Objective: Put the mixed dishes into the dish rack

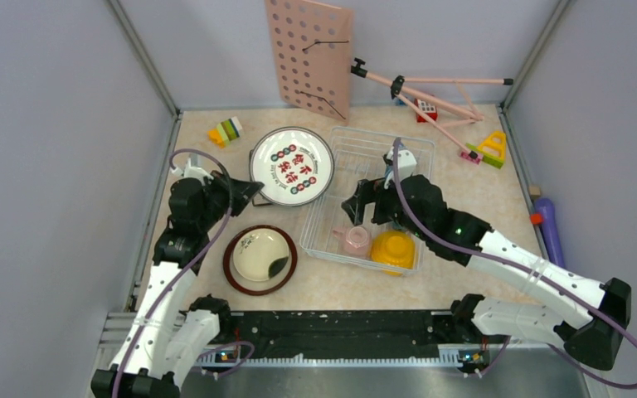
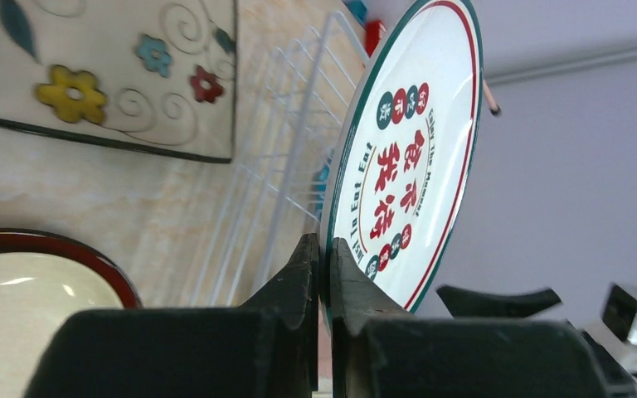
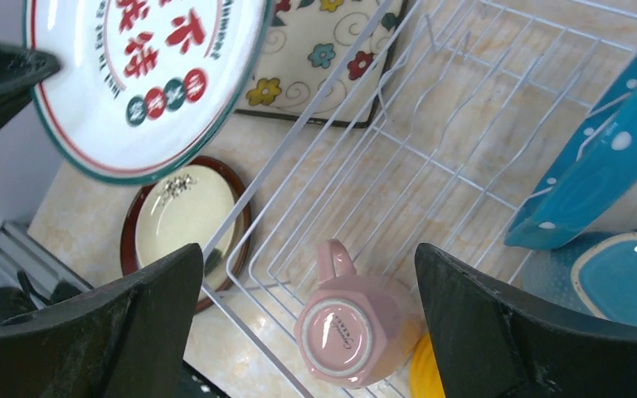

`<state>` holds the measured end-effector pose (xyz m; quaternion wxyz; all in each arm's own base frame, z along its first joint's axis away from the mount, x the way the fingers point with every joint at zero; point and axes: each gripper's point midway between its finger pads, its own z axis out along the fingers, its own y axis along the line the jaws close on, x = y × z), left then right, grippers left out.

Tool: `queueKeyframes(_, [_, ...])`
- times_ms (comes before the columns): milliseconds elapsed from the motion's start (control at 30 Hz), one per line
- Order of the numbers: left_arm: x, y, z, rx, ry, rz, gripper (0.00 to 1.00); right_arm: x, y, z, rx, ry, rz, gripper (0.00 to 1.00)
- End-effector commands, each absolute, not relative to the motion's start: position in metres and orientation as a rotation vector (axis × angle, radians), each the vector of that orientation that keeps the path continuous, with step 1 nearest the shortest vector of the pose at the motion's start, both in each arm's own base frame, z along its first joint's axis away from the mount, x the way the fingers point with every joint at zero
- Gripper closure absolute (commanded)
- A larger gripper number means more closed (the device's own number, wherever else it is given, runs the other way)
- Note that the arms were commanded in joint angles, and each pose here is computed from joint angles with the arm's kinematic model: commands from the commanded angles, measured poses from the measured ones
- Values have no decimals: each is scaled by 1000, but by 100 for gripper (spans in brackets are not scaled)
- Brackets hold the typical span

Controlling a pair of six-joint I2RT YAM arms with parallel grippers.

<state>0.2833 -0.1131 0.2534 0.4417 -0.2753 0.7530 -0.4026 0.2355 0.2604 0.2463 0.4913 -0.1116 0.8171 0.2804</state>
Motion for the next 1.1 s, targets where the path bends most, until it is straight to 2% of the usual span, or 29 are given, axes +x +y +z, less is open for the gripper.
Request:
queueKeyframes(0, [273,-142,313,-488,1733,-1258,100,254,248,283,-27,1887,699,4])
queueKeyframes(267, [270,-162,308,-398,1763,-1401,100,258,219,304,178,1791,689,2])
queueKeyframes(467, [269,-170,307,-325,1761,-1419,100,267,196,308,244,1889,556,1])
queueKeyframes(767, [269,-179,301,-247,1769,-1409,100,281,216,297,181,2005,809,2])
queueKeyframes(1067, [272,-186,295,-250,1809,-1416,100,278,230,304,152,1936,931,9])
